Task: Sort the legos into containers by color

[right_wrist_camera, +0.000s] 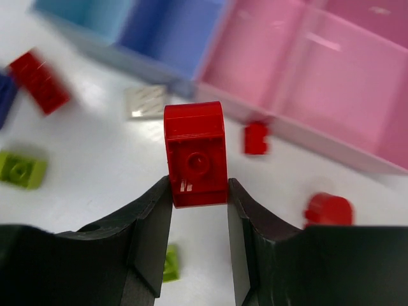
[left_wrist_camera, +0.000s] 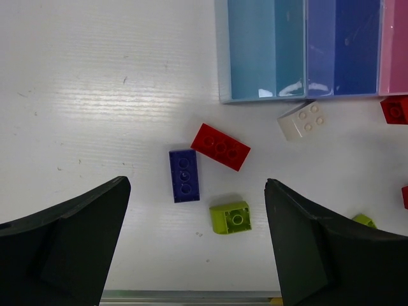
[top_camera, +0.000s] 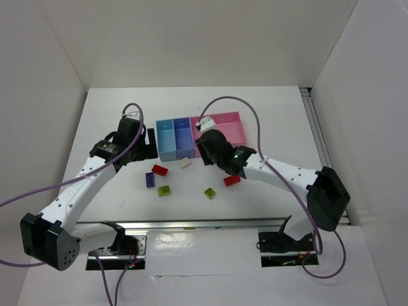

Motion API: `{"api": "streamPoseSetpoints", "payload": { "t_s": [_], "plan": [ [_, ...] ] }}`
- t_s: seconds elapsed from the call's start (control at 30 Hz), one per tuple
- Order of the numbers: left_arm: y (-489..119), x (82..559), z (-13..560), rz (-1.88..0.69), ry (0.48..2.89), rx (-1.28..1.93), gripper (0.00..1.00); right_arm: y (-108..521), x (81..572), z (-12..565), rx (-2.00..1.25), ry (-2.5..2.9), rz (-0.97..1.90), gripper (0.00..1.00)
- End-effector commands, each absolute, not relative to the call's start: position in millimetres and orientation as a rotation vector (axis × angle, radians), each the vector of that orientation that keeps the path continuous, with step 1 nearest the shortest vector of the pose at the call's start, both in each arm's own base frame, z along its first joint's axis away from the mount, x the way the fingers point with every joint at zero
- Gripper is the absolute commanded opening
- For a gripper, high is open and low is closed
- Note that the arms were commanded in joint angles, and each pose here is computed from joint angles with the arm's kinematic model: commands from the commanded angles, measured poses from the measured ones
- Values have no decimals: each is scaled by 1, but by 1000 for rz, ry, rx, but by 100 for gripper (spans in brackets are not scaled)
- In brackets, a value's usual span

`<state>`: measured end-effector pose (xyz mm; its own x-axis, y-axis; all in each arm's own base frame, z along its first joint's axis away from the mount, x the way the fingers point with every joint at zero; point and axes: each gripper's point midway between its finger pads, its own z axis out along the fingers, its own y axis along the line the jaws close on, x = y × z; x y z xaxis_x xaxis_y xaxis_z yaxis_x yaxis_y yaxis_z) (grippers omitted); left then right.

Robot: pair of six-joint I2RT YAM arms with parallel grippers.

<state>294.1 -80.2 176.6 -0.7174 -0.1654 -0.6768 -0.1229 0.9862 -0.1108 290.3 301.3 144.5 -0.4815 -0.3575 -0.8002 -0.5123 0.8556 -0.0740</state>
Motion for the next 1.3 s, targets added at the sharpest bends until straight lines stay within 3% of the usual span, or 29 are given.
{"api": "streamPoseSetpoints", "payload": {
  "t_s": [0.0,0.13,0.33,0.37,0.4,0.5,0.53,0.77,1.0,1.27],
  "plan": [
    [-78,297,192,-63,2349,-224,97,248,334,174,-325,2124,82,32],
    [-83,297,190,-92,2369,-210,90,214,379,173,-171,2170,45,32],
    [-91,294,183,-136,2400,-214,90,201,434,158,-82,2201,13,36],
    [-90,292,182,-132,2409,-213,90,198,440,157,-69,2203,6,42],
    [-90,292,182,-138,2407,-230,90,199,445,151,-55,2208,-9,59],
    [-90,289,174,-141,2425,-268,92,201,447,164,-37,2190,8,76],
    [-90,287,170,-140,2434,-279,92,205,446,172,-40,2169,27,78],
    [-100,270,148,-226,2499,-338,89,247,375,165,-203,2192,156,75],
    [-111,261,136,-284,2513,-326,86,276,286,100,-407,2354,239,79],
    [-140,237,109,-357,2575,-379,85,294,235,60,-695,2431,316,83]
  ]
}}
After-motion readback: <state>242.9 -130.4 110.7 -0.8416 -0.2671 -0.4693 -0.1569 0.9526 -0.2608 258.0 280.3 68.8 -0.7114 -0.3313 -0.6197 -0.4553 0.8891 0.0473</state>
